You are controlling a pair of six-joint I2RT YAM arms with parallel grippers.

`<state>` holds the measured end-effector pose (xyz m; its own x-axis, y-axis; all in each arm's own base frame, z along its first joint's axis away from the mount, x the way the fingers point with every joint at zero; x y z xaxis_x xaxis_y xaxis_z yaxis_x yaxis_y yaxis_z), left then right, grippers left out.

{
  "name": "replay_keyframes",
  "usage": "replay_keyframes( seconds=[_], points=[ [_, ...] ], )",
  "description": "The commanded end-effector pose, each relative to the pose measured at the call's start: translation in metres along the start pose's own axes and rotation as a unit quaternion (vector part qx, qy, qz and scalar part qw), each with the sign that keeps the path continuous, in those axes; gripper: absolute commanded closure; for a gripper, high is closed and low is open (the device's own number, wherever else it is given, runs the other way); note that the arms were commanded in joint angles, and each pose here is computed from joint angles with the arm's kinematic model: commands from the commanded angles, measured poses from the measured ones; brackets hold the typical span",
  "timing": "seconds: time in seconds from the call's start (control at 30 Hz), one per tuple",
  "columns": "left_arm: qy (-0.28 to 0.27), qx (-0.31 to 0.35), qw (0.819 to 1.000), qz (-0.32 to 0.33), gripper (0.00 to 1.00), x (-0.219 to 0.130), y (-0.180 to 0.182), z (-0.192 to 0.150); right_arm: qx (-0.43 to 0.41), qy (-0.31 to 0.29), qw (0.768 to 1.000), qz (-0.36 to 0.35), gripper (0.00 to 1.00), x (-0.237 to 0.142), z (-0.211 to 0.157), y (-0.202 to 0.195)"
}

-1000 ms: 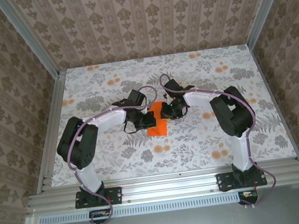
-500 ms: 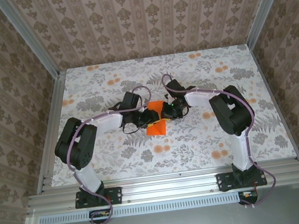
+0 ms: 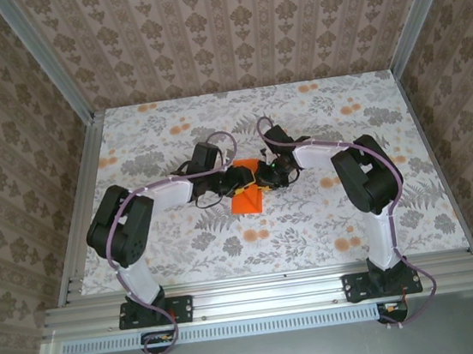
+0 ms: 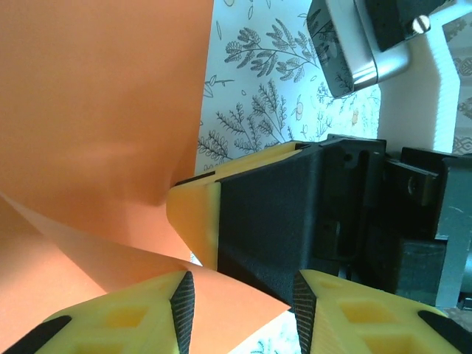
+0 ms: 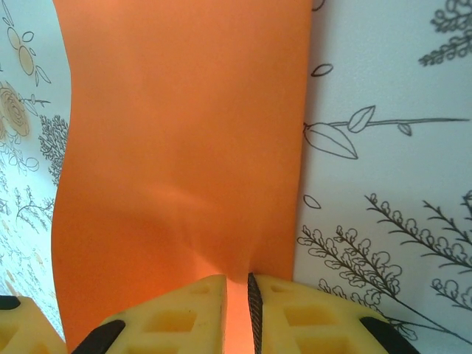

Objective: Fold a paper plane with a square sheet of paper (pick it up from the middle)
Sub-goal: Fold the triangle a second time at the center of the table.

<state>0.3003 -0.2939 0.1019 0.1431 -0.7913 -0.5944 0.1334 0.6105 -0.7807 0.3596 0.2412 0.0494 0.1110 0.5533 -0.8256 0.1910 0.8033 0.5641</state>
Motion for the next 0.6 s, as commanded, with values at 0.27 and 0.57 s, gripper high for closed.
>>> replay_keyframes(
  seconds=[0.27,0.57],
  points=[
    [-0.012,-0.028,1.0,0.005,0.68,0.009,0.021,0.004,0.052,0.026,0.998,0.027,0.84,0.008,-0.004,-0.013],
    [-0.01,-0.035,0.999,0.019,0.76,0.011,0.03,0.001,0.039,-0.008,0.994,0.102,0.82,-0.027,0.008,0.012]
  ],
)
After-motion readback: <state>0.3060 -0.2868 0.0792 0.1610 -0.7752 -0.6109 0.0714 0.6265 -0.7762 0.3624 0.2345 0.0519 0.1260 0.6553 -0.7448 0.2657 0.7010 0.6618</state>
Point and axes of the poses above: each hand's point on the last joint's axis, 136 mm out from that joint toward the fingers, its own x axis out along the fingers, its own y axis along the line the jaws close on, z = x × y, the point moved 4 cm from there along -x, back along the fingers, and after that the axes turned 5 degrees about x, right-handed, at the moved point
